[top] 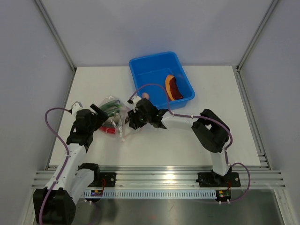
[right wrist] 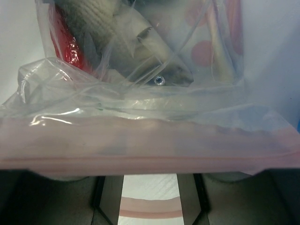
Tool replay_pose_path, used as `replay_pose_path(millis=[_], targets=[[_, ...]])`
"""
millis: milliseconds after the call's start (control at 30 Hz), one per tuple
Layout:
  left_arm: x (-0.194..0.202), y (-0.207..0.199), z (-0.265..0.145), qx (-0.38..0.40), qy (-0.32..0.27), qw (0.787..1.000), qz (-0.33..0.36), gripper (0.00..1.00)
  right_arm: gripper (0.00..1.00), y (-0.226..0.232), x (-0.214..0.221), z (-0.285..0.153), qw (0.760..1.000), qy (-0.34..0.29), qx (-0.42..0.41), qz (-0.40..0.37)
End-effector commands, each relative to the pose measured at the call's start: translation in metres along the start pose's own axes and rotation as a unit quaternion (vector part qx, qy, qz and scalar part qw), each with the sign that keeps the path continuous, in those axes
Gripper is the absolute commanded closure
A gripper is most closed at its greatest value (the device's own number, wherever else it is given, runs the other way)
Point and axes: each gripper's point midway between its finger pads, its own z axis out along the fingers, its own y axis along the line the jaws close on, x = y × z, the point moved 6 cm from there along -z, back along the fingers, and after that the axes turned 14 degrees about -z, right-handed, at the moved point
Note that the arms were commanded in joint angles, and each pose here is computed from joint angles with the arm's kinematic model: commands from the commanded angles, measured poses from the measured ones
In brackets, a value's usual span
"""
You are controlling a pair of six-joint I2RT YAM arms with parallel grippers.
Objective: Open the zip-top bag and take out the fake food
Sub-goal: Pick up the fake vegetable from the zipper food storage bag.
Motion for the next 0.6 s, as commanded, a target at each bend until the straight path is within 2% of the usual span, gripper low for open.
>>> replay_pose_path(millis=[0, 233, 467, 567], targets=[[-0.025, -0.002, -0.003, -0.053, -0.071, 0.995, -0.052, 0.01, 0.49, 0.007, -0.027, -0.021, 0.999, -0.044, 0.004, -0.002], [-0.031, 0.011, 0.004, -0.142, -0.085, 0.982, -0.096, 0.01, 0.48, 0.008, -0.030, -0.026, 0.999, -0.053, 0.000, -0.001], [-0.013, -0.002, 0.038, -0.113, -0.011, 0.989, -0.097, 0.01, 0.48, 0.008, -0.029, -0.025, 0.999, -0.052, 0.001, -0.001], [-0.008, -0.006, 0.049, -0.099, 0.009, 0.991, -0.086, 0.06, 0.49, 0.008, -0.028, -0.025, 0.999, -0.050, -0.003, -0.002]])
